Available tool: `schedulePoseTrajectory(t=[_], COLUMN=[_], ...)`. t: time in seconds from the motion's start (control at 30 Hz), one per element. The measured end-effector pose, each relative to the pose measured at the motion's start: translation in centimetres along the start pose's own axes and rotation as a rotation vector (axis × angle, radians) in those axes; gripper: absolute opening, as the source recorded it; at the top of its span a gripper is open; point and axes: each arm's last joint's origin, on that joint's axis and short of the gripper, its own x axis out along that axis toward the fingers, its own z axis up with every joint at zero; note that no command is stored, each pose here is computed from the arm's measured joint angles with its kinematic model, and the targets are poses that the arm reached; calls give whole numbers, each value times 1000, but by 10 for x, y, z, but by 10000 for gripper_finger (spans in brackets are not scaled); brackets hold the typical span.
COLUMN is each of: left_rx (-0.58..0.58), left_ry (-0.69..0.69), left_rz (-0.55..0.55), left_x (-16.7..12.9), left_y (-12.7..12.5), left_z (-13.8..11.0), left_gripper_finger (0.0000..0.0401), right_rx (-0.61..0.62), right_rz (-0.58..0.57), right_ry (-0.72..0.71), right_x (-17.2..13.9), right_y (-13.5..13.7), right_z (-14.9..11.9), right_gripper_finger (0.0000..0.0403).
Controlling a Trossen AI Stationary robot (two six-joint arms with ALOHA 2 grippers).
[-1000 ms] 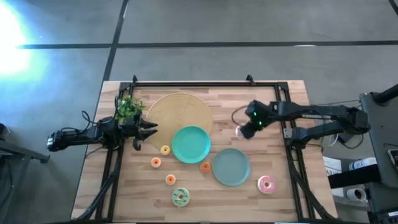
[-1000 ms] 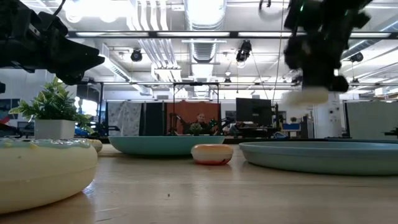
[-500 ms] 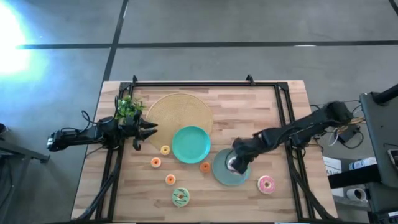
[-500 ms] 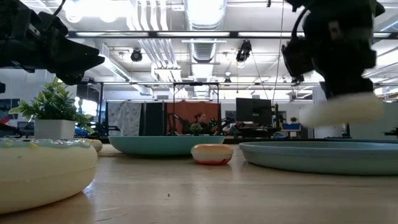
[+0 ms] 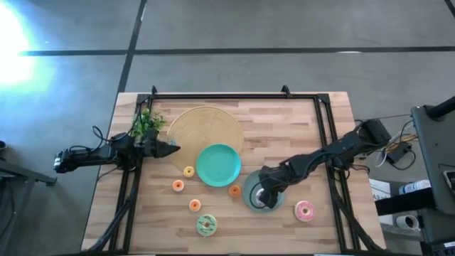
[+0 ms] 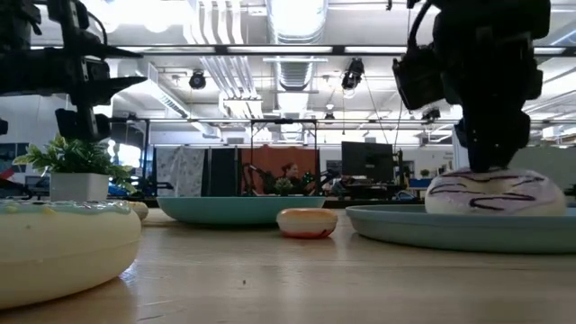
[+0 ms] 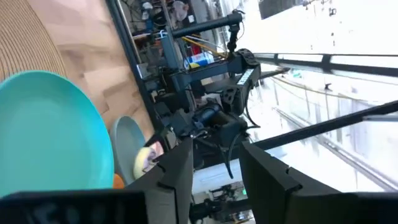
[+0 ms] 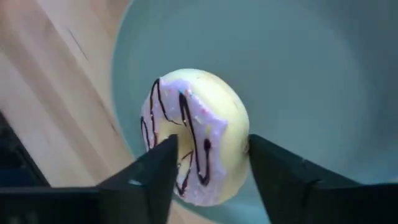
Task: Pick & Place donuts
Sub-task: Put the big purple doughnut on the green plate, then put the small blue doughnut on the blue plate
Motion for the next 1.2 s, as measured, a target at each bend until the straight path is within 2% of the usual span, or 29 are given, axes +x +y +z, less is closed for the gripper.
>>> schedulePoseTrajectory(t=[0.13, 0.23, 0.3, 0.43, 0.6, 0.7, 0.77, 0.93, 1.07, 1.2], left_rx=[-2, -48, -58, 12, 110, 120, 178, 450, 590, 645], left_ry=[-47, -104, -140, -125, -140, -130, -85, 149, 403, 541], left_rz=[13, 20, 6, -61, -110, -82, 28, 459, 776, 976], left_x=[0, 0, 0, -1, -4, -6, -6, 1, 25, 57], left_y=[0, 0, -2, -12, -32, -48, -61, -88, -88, -75], left_z=[1, 3, 5, 6, 12, 16, 19, 26, 27, 25], left_gripper_finger=[105, 105, 105, 105, 105, 103, 99, 89, 90, 95], right_rx=[-94, -133, -141, -154, -162, -145, -133, -127, -128, -124], right_rz=[-57, -102, -167, -248, -275, -289, -299, -319, -326, -335], right_ry=[20, -18, -78, -161, -179, -170, -161, -144, -139, -134], right_x=[-7, -18, -30, -48, -58, -55, -52, -47, -45, -42], right_y=[3, 5, 6, 8, 5, 0, -3, -9, -11, -14], right_z=[1, 3, 5, 9, 11, 9, 6, 4, 3, 2], right_gripper_finger=[261, 286, 293, 297, 297, 297, 296, 290, 288, 287])
